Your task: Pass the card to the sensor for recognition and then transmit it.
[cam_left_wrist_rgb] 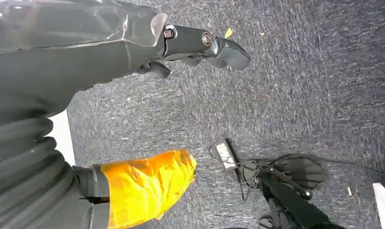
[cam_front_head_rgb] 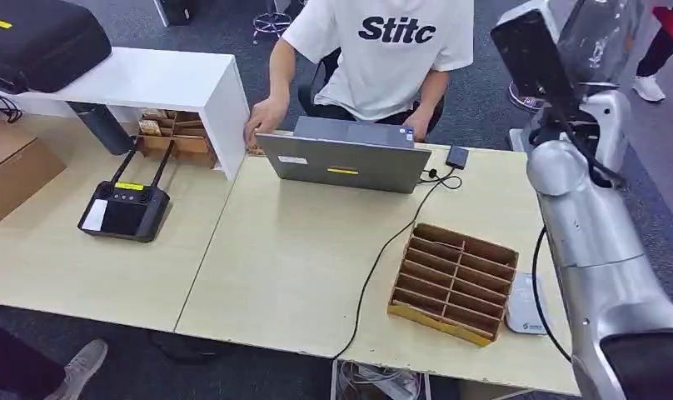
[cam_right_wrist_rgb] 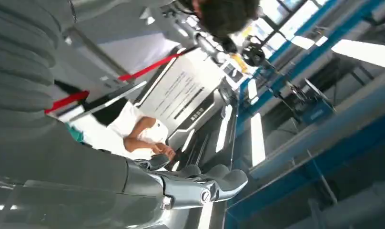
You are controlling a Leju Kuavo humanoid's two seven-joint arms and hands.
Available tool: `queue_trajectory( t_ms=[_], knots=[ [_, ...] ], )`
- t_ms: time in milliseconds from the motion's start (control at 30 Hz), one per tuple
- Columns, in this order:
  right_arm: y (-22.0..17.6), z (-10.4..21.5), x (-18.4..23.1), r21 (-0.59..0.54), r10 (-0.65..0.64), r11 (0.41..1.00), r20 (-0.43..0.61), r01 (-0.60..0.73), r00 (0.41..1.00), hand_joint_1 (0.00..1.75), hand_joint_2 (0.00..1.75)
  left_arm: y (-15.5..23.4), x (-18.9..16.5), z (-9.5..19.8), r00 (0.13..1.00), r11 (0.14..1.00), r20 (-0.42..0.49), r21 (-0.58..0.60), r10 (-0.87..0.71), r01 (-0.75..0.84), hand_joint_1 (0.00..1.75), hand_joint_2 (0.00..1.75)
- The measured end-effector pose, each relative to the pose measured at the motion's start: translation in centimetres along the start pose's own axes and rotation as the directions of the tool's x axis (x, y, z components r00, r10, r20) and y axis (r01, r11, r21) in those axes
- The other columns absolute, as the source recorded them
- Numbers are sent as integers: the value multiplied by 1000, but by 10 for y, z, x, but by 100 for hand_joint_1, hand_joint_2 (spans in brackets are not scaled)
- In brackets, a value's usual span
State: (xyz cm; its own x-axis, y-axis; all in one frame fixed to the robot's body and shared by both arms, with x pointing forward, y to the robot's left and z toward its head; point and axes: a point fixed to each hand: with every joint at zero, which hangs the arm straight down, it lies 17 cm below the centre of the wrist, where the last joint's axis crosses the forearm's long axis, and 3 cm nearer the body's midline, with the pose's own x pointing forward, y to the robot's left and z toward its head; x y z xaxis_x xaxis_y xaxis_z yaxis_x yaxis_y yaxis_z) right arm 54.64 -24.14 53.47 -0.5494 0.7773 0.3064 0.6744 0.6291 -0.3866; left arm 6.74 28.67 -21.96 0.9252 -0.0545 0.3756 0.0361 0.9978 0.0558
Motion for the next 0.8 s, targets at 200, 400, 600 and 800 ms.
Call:
queue_trajectory(
  t_ms=[200,400,600,800],
  knots=[
    [-80,0,-10,-207,-249,949,-26,239,968,0,175,0,-3,9,997,997,-7,25,74,-74,0,175],
    [-165,15,-76,-342,-127,935,-70,96,989,0,175,-6,-8,20,996,996,-18,23,83,-82,0,175],
    [-243,54,-137,-419,37,903,-147,-97,988,0,175,-10,-8,28,997,997,-15,26,78,-78,0,175],
    [-267,67,-150,-429,89,889,-175,-157,981,0,175,-13,-3,30,998,998,-1,21,62,-62,0,175]
  ],
)
